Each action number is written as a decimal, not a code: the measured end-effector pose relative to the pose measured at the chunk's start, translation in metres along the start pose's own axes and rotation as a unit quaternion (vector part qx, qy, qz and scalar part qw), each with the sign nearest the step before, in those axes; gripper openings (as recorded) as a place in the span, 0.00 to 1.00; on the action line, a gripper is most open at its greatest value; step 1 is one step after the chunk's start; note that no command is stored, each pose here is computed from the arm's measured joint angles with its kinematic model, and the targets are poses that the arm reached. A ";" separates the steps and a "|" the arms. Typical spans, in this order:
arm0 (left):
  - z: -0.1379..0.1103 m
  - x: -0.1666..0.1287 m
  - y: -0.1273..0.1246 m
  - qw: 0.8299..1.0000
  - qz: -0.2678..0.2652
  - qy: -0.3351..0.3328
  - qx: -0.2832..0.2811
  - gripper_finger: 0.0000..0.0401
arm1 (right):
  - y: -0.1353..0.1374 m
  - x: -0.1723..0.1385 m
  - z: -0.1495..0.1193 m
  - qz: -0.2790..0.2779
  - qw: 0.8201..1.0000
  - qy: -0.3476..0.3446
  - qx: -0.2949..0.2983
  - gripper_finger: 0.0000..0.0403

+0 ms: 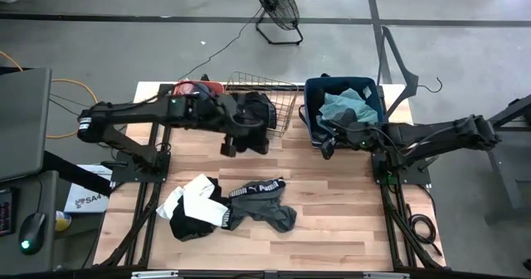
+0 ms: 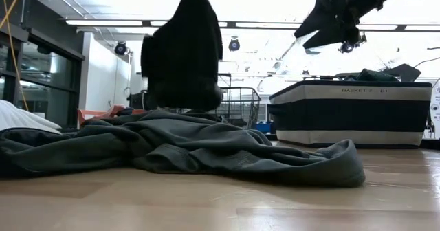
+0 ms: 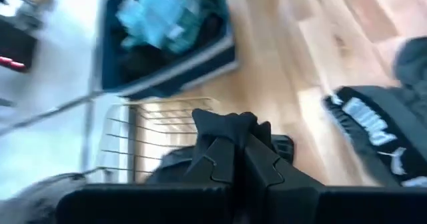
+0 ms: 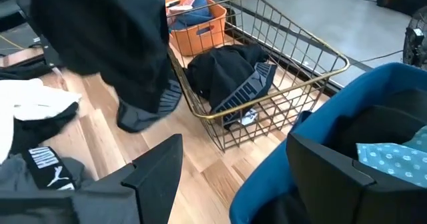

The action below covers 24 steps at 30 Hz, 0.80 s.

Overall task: Pick & Place Cloths
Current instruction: Put the right black boxer into the gold wire basket

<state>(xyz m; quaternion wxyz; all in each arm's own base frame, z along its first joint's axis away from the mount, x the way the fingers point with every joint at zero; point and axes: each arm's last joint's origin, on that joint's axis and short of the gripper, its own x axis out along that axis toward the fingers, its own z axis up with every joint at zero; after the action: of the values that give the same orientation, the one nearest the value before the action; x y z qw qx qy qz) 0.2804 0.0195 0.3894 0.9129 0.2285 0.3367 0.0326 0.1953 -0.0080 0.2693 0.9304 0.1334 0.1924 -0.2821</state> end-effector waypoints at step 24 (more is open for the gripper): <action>0.015 -0.017 0.072 0.950 0.313 0.001 -0.013 0.00 | 0.003 0.008 -0.004 -0.007 1.000 0.014 -0.007 0.64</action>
<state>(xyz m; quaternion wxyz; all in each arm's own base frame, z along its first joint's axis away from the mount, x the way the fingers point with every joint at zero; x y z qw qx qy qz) 0.2832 0.0748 0.4414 0.8593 0.3108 0.2488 0.3210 0.2024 -0.0078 0.2622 0.9266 0.1294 0.2087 -0.2848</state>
